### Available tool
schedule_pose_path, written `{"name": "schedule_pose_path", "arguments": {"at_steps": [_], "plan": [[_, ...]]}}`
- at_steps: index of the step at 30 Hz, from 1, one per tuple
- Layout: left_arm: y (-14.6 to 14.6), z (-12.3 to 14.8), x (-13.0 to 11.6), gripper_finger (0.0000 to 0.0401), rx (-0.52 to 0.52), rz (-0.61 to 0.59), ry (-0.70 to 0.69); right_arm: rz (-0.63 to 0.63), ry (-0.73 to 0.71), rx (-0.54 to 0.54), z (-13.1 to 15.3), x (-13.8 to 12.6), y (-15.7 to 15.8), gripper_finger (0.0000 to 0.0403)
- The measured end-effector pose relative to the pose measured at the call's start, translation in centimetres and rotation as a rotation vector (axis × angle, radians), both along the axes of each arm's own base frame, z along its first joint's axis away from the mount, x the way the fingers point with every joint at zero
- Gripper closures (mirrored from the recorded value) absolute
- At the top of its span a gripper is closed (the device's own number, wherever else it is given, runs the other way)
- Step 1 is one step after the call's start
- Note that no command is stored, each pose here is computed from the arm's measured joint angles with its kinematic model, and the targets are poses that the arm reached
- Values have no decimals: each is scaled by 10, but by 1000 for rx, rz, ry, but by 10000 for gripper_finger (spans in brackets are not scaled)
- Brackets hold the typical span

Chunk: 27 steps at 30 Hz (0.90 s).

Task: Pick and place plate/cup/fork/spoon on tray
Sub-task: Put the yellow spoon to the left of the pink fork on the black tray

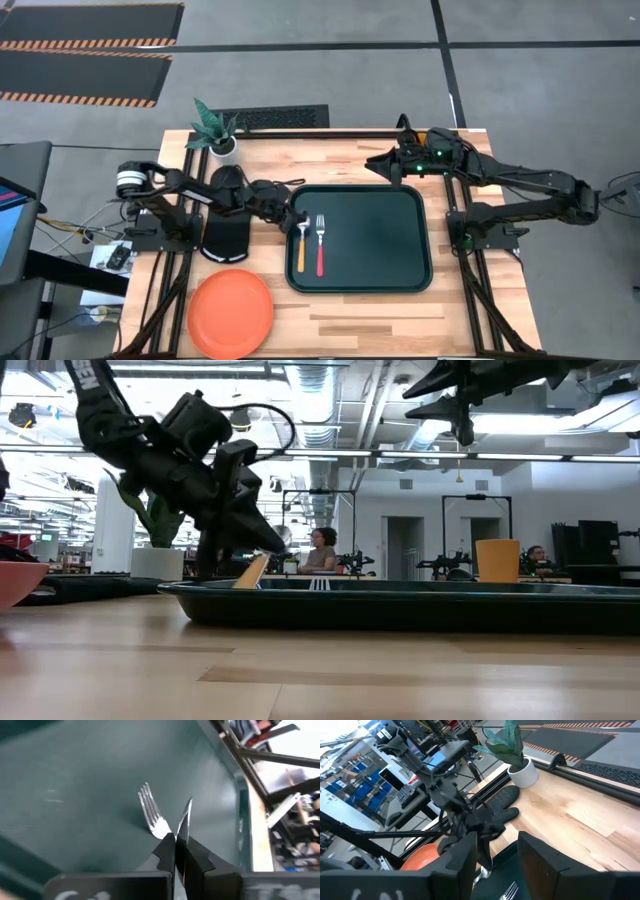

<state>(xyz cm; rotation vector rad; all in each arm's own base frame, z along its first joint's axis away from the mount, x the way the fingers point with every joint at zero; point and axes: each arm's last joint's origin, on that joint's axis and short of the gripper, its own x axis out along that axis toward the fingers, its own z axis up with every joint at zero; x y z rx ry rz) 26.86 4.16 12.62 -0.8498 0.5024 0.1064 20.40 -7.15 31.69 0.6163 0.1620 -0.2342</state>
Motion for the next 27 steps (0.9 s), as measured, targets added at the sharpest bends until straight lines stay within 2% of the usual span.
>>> {"name": "schedule_pose_path", "arguments": {"at_steps": [3, 12, 27], "plan": [[1, -5, 4, 401, -20, 6, -22, -1, 1, 0, 0, 0, 0, 240], [1, -10, 3, 397, -44, 71, 22, 0, 1, -3, 0, 0, 0, 239], [1, -15, 1, 332, -28, 74, 78, 4, 3, -11, 0, 0, 0, 244]]}}
